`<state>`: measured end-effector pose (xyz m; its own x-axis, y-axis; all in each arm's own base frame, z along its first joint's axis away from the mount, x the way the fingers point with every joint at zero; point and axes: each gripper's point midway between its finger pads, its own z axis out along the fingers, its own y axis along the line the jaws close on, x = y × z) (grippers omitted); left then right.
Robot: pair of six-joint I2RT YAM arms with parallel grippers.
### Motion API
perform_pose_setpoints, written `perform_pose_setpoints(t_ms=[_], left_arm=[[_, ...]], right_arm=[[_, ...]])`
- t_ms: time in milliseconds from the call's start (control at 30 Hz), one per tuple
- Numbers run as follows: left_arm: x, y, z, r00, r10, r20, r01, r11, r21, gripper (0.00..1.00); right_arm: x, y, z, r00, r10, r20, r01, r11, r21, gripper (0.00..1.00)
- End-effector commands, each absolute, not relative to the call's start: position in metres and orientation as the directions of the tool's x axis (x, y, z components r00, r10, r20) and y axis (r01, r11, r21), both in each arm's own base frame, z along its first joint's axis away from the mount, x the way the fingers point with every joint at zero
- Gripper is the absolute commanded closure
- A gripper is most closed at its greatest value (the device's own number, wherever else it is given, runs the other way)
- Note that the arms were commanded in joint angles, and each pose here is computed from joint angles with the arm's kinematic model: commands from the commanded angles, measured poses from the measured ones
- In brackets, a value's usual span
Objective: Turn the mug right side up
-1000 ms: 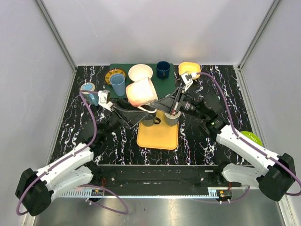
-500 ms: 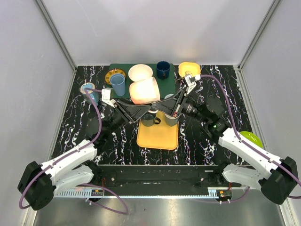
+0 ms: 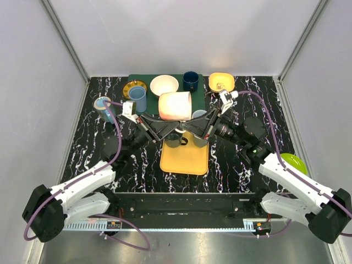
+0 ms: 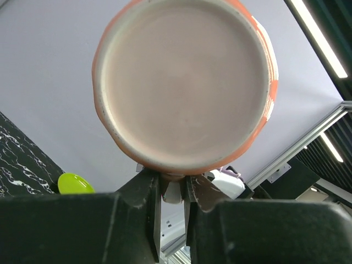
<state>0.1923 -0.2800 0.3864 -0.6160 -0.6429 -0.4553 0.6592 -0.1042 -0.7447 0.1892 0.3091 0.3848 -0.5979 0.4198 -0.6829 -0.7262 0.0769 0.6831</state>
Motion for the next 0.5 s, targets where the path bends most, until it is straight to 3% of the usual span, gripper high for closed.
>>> perform_pose_setpoints(t_ms=[0,133,200,233,267,333,467], left_arm=[[0.175,-0.251,0.462,-0.495,-0.76,-0.422,0.793,-0.196,-0.576,1.0],[0.172,-0.256,0.46,-0.455,-0.733,-0.505,0.816,-0.118,-0.565,1.0],[0.18,-0.255,0.448,-0.408,-0.736,-0.539,0.817,-0.031,-0.576,1.0],[0.178,-0.25,0.445,-0.39,-0.739,-0.549,0.815,0.0,-0.579,1.0],[0.182,-0.246,0.439,-0.368,-0.751,-0.549,0.81,0.032,-0.586,1.0],[0.179,-0.237,0.436,-0.316,-0.759,-0.57,0.821,0.082,-0.565,1.0],[0.183,-0.221,0.427,-0.243,-0.772,-0.588,0.802,0.181,-0.57,1.0]], right_arm=[[0.165,0.314,0.359,-0.646,0.294,-0.704,-0.721,0.067,0.69,1.0],[0.163,0.31,0.356,-0.621,0.258,-0.74,-0.742,0.113,0.661,0.99],[0.162,0.308,0.36,-0.597,0.251,-0.762,-0.759,0.131,0.638,0.78],[0.161,0.306,0.358,-0.6,0.237,-0.764,-0.757,0.142,0.638,0.58],[0.16,0.304,0.363,-0.589,0.241,-0.771,-0.764,0.144,0.629,0.5],[0.16,0.301,0.365,-0.576,0.244,-0.78,-0.768,0.166,0.618,0.36],[0.16,0.296,0.372,-0.555,0.245,-0.795,-0.775,0.194,0.601,0.25]])
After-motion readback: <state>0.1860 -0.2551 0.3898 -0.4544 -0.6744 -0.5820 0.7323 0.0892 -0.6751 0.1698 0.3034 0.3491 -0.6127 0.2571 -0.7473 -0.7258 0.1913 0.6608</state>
